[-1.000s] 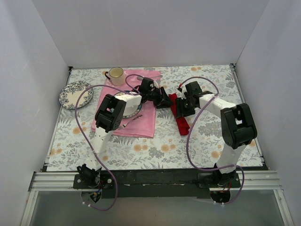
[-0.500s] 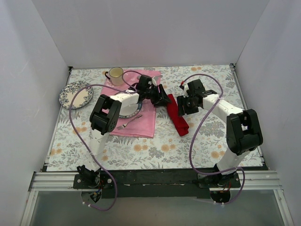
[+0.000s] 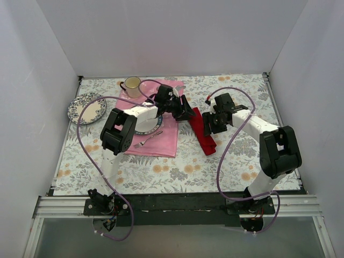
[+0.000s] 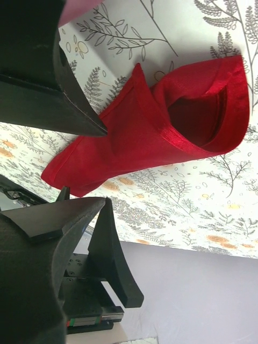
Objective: Fold the napkin, place the utensils inside, and roll it up
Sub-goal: Roll the napkin with the utensil
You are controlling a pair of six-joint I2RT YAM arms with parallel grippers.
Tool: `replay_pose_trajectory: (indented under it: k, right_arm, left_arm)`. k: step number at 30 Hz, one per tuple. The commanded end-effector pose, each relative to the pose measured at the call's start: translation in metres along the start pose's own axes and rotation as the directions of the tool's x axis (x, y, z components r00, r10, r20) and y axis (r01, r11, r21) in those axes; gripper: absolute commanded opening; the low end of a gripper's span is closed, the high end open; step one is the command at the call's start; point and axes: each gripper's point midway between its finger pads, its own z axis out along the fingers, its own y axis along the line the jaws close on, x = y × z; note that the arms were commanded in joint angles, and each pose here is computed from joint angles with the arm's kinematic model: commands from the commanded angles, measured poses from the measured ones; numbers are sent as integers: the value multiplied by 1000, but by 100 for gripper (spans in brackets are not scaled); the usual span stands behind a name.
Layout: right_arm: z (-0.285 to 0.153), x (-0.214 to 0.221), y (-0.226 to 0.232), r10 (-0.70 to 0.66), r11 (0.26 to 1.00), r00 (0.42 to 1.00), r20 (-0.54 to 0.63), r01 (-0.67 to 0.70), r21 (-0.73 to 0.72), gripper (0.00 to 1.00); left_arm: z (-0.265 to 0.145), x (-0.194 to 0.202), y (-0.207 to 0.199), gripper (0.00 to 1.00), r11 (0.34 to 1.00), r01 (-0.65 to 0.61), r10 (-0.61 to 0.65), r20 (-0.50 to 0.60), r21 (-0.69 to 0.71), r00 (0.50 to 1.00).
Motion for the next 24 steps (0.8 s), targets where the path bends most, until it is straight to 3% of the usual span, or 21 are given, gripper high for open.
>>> replay_pose_trajectory:
  k: [1, 9, 15, 19, 22, 23, 24]
  right_arm:
    - [-9, -1, 7, -16, 1000, 999, 38, 17, -24, 63]
    - [6, 16, 6, -1, 1000, 1000, 11, 1, -15, 63]
    - [-10, -4, 10, -20, 1000, 998, 61, 21, -10, 63]
    - [-38, -25, 16, -35, 999, 992, 122, 35, 1, 64]
    - [-65, -40, 23, -43, 999, 979, 199, 45, -6, 64]
    - [-73, -44, 27, -43, 999, 974, 223, 47, -15, 64]
    - [-90, -49, 32, -48, 998, 961, 273, 55, -21, 65]
  left_arm:
    - [-28, -12, -49, 49, 995, -76, 72, 57, 68, 996]
    - [-5, -6, -19, 49, 998, -13, 12, 19, 55, 1000]
    - [-2, -6, -14, 49, 999, -14, 13, 12, 39, 1000]
    - [-23, -17, -47, 50, 996, -71, 68, 45, 63, 997]
    - [-53, -21, -82, 55, 988, -132, 125, 81, 82, 989]
    - [-77, -23, -112, 56, 977, -179, 165, 119, 117, 979]
    - [-84, -16, -111, 59, 976, -185, 172, 118, 112, 978]
